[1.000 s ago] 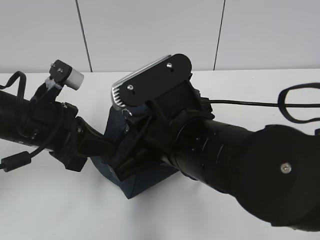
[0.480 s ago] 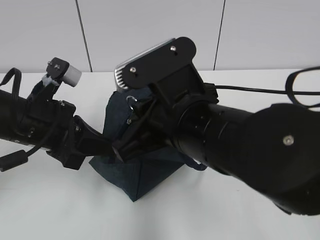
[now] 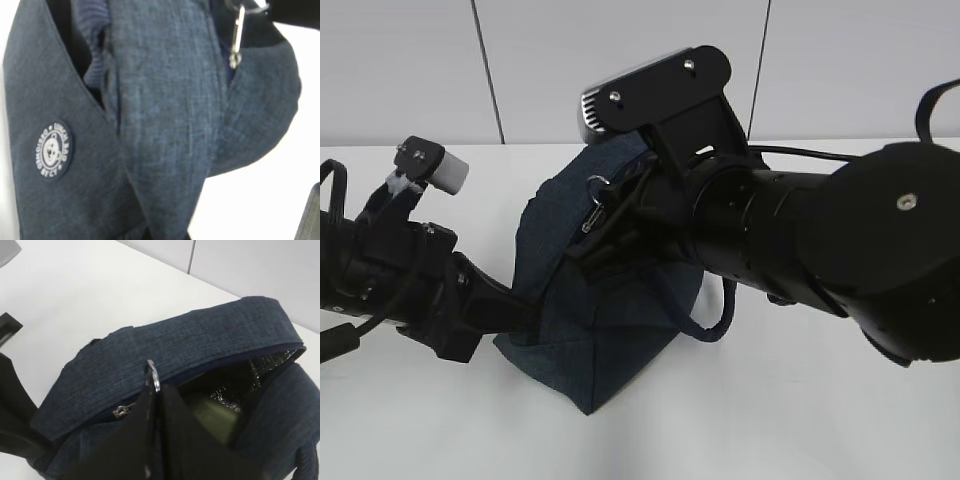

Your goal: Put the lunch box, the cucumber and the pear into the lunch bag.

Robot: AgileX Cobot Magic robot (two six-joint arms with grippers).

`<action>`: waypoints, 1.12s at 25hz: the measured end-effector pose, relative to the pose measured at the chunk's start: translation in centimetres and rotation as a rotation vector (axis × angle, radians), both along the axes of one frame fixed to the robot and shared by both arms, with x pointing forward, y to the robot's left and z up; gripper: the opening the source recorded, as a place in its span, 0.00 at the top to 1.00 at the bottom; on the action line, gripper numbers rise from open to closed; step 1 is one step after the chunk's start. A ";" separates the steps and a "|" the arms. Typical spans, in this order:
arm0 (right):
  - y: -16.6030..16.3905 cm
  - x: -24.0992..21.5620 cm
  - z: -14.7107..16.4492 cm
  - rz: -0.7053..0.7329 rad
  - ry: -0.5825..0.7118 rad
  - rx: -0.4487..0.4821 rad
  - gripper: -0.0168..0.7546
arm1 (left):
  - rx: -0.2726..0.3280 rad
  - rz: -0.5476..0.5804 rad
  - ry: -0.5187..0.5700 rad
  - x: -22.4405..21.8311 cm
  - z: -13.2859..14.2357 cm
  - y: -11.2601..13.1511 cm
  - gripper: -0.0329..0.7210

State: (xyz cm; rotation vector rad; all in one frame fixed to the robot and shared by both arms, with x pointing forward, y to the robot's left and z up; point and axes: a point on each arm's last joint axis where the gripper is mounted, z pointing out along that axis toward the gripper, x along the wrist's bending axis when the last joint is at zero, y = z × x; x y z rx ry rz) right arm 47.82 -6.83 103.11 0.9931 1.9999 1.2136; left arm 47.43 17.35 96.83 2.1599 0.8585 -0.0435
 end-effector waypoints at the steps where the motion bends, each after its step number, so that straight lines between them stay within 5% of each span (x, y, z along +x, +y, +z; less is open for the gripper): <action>1: -0.1 0.1 0.0 -0.002 -0.003 -0.004 0.98 | 0.000 0.002 0.005 -0.1 -0.1 0.0 0.95; 14: -4.8 5.4 2.1 -0.120 0.016 0.060 0.98 | 0.013 0.011 0.045 -0.9 -1.0 0.3 0.95; 21: -6.9 10.2 0.4 -0.163 0.093 0.053 0.98 | 0.014 0.011 0.046 -0.9 -1.0 0.3 0.95; 28: -10.3 14.9 -1.0 -0.185 0.274 0.250 0.98 | 0.014 0.011 0.046 -0.9 -1.0 0.3 0.95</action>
